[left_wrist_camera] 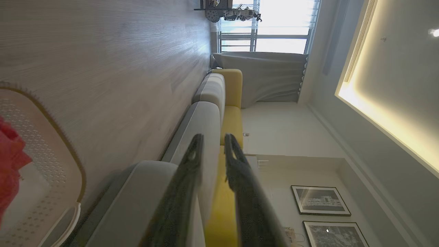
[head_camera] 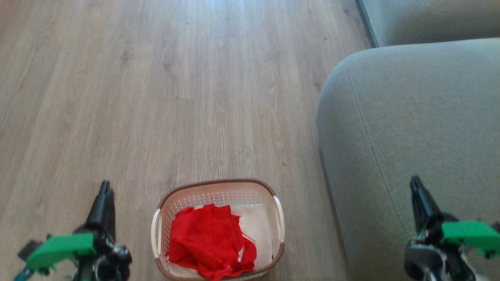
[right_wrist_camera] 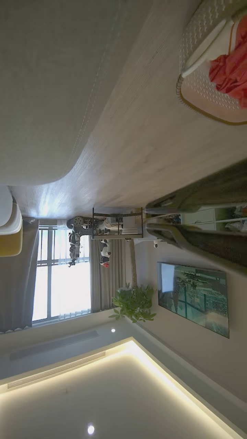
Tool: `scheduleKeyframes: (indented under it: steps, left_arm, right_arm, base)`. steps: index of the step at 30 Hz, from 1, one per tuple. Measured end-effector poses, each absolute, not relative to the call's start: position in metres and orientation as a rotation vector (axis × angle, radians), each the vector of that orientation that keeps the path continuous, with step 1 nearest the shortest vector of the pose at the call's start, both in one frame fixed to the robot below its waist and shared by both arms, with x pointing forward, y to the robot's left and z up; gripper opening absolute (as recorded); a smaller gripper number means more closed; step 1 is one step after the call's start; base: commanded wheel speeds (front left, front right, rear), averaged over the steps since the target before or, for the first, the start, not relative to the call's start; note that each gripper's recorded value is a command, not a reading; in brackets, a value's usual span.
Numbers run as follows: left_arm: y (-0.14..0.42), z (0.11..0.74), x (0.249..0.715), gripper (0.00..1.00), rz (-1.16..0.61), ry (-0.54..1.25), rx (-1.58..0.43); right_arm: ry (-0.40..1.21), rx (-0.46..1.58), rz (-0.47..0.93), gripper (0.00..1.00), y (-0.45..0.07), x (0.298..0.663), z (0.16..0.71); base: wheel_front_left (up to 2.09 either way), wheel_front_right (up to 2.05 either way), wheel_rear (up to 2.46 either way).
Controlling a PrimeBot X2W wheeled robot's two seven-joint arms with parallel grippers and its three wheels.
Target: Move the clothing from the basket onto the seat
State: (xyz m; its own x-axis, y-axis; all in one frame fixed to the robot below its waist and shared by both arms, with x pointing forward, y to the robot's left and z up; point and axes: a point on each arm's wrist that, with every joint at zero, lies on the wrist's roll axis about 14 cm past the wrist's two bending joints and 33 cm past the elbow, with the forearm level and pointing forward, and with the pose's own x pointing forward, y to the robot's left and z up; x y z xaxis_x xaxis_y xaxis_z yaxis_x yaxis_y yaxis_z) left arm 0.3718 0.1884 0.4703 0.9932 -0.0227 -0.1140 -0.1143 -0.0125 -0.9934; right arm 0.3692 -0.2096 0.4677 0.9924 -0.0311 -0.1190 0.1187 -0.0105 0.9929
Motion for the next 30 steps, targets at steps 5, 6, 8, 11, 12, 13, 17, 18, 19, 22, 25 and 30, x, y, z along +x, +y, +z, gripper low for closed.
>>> scheduleKeyframes:
  steps: [5,6,8,11,12,13,17,18,19,22,25,30]
  left_arm:
    - [0.187,0.432,0.349,1.0,0.172,0.194,-1.593]
    - [0.187,0.431,0.347,1.0,0.178,0.196,-1.593]
    - [0.188,0.433,0.349,1.0,0.175,0.186,-1.592]
    - [0.187,0.437,0.351,1.0,0.168,0.175,-1.59]
    - [0.187,0.438,0.351,1.0,0.166,0.173,-1.588]
    - [0.188,0.438,0.351,1.0,0.168,0.167,-1.583]
    - [0.187,0.44,0.352,1.0,0.164,0.161,-1.571]
    - [0.187,0.441,0.352,1.0,0.16,0.161,-1.565]
    - [0.186,0.442,0.353,1.0,0.157,0.16,-1.559]
    - [0.186,0.445,0.354,1.0,0.149,0.15,-1.534]
    - [0.185,0.449,0.355,1.0,0.14,0.141,-1.512]
    - [0.185,0.452,0.357,1.0,0.129,0.135,-1.438]
  right_arm:
    - [0.156,1.577,-0.209,1.0,-0.209,0.347,0.432]
    - [0.159,1.576,-0.214,1.0,-0.209,0.345,0.43]
    - [0.153,1.575,-0.209,1.0,-0.209,0.347,0.432]
    - [0.14,1.573,-0.199,1.0,-0.208,0.349,0.437]
    - [0.134,1.571,-0.2,1.0,-0.208,0.349,0.438]
    - [0.132,1.571,-0.196,1.0,-0.208,0.35,0.439]
    - [0.119,1.557,-0.189,1.0,-0.207,0.351,0.443]
    - [0.115,1.552,-0.187,1.0,-0.207,0.352,0.444]
    - [0.113,1.547,-0.182,1.0,-0.207,0.352,0.445]
    - [0.101,1.532,-0.171,1.0,-0.206,0.354,0.45]
    - [0.091,1.512,-0.161,1.0,-0.206,0.355,0.454]
    - [0.083,1.455,-0.14,1.0,-0.203,0.358,0.46]
  base:
    - [0.0,0.0,0.0]
    - [0.0,0.0,0.0]
    - [0.0,0.0,0.0]
    - [0.0,0.0,0.0]
    - [0.0,0.0,0.0]
    - [0.0,0.0,0.0]
    - [0.0,0.0,0.0]
    - [0.0,0.0,0.0]
    - [0.0,0.0,0.0]
    - [0.0,0.0,0.0]
    - [0.0,0.0,0.0]
    - [0.0,0.0,0.0]
